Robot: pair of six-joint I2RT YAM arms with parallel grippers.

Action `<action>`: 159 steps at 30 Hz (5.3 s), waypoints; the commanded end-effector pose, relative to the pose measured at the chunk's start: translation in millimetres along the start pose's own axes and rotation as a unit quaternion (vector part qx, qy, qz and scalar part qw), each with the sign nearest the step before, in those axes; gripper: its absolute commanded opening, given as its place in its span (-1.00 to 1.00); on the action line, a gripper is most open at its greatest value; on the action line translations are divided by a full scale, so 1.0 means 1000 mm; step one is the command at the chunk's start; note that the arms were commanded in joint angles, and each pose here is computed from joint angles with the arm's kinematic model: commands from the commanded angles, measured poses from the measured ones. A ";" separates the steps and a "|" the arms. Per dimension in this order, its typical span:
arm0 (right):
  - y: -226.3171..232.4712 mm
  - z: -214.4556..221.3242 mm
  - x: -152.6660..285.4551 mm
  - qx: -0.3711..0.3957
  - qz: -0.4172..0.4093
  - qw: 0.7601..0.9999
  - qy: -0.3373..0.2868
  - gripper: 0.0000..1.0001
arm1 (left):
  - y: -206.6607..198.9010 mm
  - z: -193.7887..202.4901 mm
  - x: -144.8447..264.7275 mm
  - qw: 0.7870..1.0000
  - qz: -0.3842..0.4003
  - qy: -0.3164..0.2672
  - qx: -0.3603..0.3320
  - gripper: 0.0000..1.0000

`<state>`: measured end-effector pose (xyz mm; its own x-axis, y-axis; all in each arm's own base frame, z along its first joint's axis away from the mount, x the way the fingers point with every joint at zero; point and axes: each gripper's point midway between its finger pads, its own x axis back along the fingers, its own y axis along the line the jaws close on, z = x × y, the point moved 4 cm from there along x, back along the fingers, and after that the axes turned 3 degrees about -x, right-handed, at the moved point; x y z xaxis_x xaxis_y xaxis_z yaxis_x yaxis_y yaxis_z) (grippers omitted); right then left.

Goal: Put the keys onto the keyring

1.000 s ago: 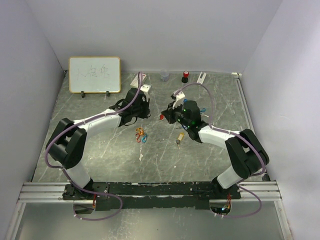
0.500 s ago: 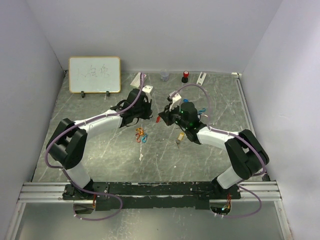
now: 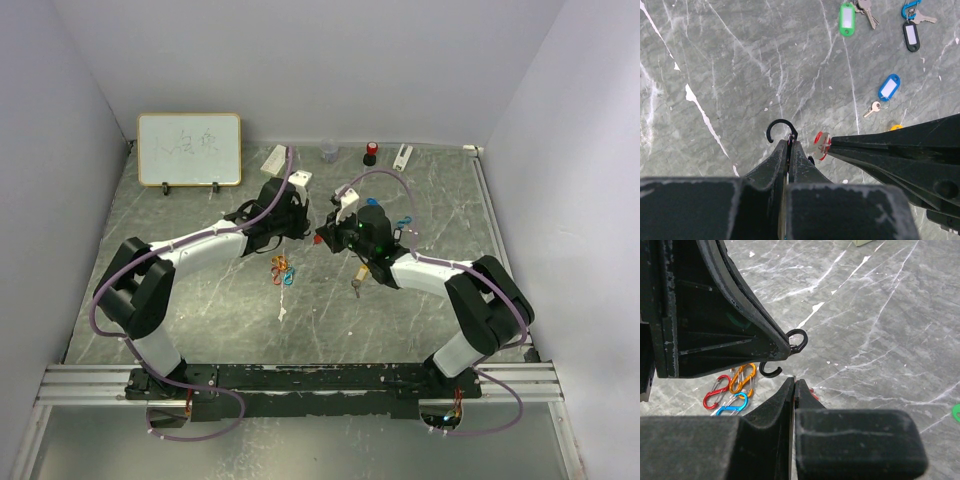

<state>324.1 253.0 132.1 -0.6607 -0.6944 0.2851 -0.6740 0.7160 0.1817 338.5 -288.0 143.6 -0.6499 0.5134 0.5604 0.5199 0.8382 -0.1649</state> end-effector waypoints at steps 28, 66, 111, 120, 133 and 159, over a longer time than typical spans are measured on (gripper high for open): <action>0.007 -0.019 -0.010 0.020 -0.010 0.999 -0.028 -1.00 | -0.019 -0.020 0.001 0.999 0.031 -0.029 -0.010 -0.87; 0.018 -0.009 0.000 0.029 -0.016 0.999 -0.016 -1.00 | -0.013 -0.028 -0.004 0.999 0.003 -0.043 -0.009 -0.86; 0.013 -0.011 0.017 0.010 0.031 0.999 -0.034 -0.17 | -0.006 -0.039 0.000 0.998 -0.031 -0.062 0.009 -0.87; 0.001 -0.014 0.014 -0.032 0.064 0.997 -0.028 -0.14 | -0.006 -0.041 0.003 0.997 -0.030 -0.067 0.011 -0.86; 0.005 -0.027 0.010 -0.137 -0.044 0.989 -0.045 -0.38 | -0.004 -0.041 0.010 0.996 -0.029 -0.083 0.017 -0.87; 0.009 -0.035 -0.005 -0.205 -0.083 0.974 -0.051 -0.52 | -0.011 -0.044 0.020 0.994 0.000 -0.111 0.025 -0.86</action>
<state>323.5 262.1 154.3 -0.5877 -0.7913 0.1687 -0.5924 0.5628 0.5765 345.5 -290.6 169.3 -0.7467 0.4929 0.4467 0.4671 0.8666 -0.1756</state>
